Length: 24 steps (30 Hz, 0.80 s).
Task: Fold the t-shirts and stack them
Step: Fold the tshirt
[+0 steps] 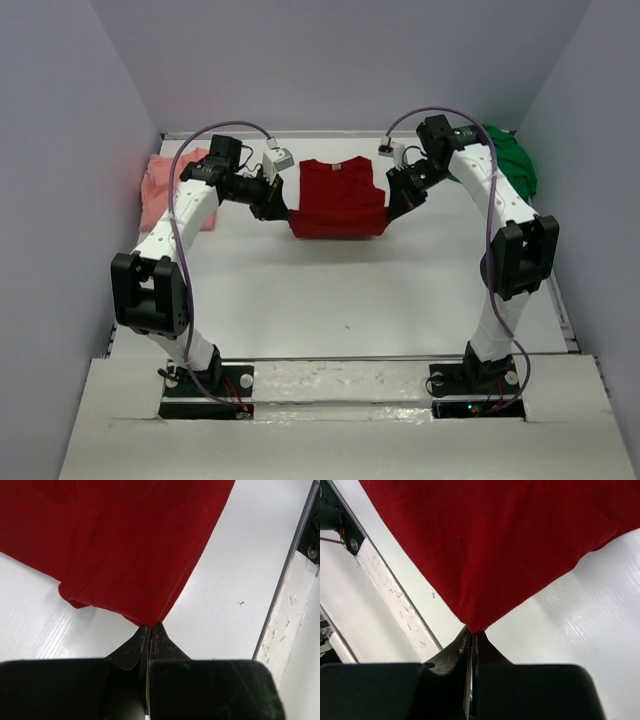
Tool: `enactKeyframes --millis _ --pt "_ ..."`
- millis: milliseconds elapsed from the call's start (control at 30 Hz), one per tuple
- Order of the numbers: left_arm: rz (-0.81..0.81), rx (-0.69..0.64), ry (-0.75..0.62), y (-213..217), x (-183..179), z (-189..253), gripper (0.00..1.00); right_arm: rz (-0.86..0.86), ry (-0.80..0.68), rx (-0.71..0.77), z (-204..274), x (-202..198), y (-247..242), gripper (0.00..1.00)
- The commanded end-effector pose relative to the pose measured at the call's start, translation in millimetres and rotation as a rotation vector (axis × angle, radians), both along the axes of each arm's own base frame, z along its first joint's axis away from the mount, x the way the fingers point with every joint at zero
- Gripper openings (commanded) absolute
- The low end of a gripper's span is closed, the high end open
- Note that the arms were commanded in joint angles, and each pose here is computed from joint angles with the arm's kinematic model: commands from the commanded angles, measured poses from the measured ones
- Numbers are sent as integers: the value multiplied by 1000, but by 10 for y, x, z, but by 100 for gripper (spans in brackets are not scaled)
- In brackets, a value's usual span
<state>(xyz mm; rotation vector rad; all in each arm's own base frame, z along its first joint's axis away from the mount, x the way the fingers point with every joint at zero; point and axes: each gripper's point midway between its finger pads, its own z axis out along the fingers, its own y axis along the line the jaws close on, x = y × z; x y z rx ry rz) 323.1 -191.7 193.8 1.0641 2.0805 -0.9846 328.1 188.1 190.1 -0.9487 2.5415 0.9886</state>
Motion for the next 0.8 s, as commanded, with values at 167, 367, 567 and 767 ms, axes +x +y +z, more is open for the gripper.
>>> enactKeyframes --millis 167,367,567,767 --pt "50 3 -147 -25 406 490 0 4 -133 -3 355 294 47 0" --pt "80 0 -173 -38 566 565 0 3 -178 -13 383 474 61 0" --pt "100 5 -166 -57 703 489 0 -7 -204 -29 280 663 75 0" --pt "126 9 -161 -81 855 395 0 -12 -232 -42 160 885 99 0"
